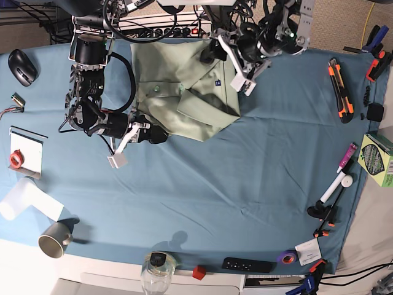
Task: Fold the T-shirt properly
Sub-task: 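Grasp opposite sides of the folded shirt with both grippers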
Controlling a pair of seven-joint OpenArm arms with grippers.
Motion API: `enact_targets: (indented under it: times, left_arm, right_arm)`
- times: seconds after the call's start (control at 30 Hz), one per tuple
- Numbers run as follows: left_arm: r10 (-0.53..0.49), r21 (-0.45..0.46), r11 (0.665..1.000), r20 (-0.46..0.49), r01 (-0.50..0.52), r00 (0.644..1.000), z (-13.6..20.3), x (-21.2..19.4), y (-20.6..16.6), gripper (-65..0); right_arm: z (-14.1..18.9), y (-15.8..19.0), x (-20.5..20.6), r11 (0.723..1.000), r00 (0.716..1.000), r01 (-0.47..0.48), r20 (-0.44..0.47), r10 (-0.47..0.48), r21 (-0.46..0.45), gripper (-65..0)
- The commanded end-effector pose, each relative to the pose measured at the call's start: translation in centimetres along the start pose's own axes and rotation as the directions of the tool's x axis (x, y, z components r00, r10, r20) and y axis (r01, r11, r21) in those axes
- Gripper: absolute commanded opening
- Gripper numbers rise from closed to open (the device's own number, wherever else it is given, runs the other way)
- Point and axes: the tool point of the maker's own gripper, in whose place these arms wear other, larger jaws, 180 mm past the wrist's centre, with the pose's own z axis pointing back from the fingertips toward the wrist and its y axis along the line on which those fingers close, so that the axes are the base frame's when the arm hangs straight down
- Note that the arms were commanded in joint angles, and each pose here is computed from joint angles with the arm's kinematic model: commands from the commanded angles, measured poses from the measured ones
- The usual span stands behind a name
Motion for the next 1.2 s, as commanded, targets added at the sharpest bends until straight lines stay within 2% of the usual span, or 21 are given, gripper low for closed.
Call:
enact_targets:
  times: [0.0,0.07,0.1,0.17,0.3,0.47,0.6,0.7,0.8,0.87,1.03,1.17]
  left_arm:
    - [0.01,0.004,1.0,-0.066,-0.01,0.998,-0.1,-1.6,-0.1,-27.9]
    - [0.002,-0.004,1.0,-0.07,-0.003,0.998,-0.1,-1.7,-0.2,-30.8]
    - [0.0,-0.005,1.0,-0.075,0.0,0.997,-0.1,-1.8,-0.2,-38.0]
    - [-0.008,-0.009,1.0,-0.075,0.007,0.997,0.0,-1.7,-0.3,-64.0]
    - [-0.077,0.012,0.997,-0.066,0.078,0.995,0.3,-0.8,0.5,-65.0]
    - [-0.163,0.071,0.984,-0.029,0.165,0.986,0.9,2.6,2.5,-65.0]
    - [-0.202,0.079,0.977,0.03,0.2,0.979,0.9,5.3,2.5,-65.0]
    - [-0.222,0.086,0.973,0.065,0.216,0.973,0.7,7.2,2.8,-65.0]
    - [-0.222,0.072,0.973,0.063,0.218,0.973,-0.1,8.4,3.5,-65.0]
    - [-0.228,0.055,0.973,0.05,0.225,0.972,-0.8,9.1,4.1,-65.0]
    - [-0.237,0.031,0.971,0.017,0.237,0.971,-2.3,11.3,5.5,-65.0]
    - [-0.31,0.004,0.951,-0.019,0.31,0.951,-3.9,13.4,5.0,-65.0]
  right_arm:
    - [0.1,-0.1,0.0,1.0,1.0,0.001,-0.017,-0.001,-0.008,-65.0]
    - [0.1,-0.1,0.0,1.0,1.0,0.001,-0.017,-0.001,-0.008,-65.0]
    - [0.1,-0.1,0.0,1.0,1.0,0.001,-0.017,-0.001,-0.008,-65.0]
    - [0.1,-0.1,-0.1,1.0,1.0,0.001,-0.019,-0.001,-0.009,-65.0]
    - [0.1,-0.6,-0.6,0.999,0.999,-0.011,-0.048,0.01,-0.037,-65.0]
    - [0.3,-0.6,-1.6,0.999,0.996,-0.01,-0.092,0.007,-0.039,-65.0]
    - [1.1,0.2,-1.9,0.995,0.993,-0.077,-0.096,0.071,-0.057,-65.0]
    - [2.4,0.6,-2.2,0.975,0.979,-0.182,-0.113,0.168,-0.127,-65.0]
    - [4.0,1.1,-2.7,0.937,0.958,-0.281,-0.124,0.26,-0.207,-65.0]
    - [4.9,1.3,-3.3,0.914,0.949,-0.313,-0.127,0.289,-0.26,-65.0]
    - [6.4,0.8,-6.0,0.883,0.949,-0.314,-0.156,0.276,-0.349,-65.0]
    - [7.0,0.3,-7.9,0.873,0.958,-0.282,-0.165,0.234,-0.399,-65.0]
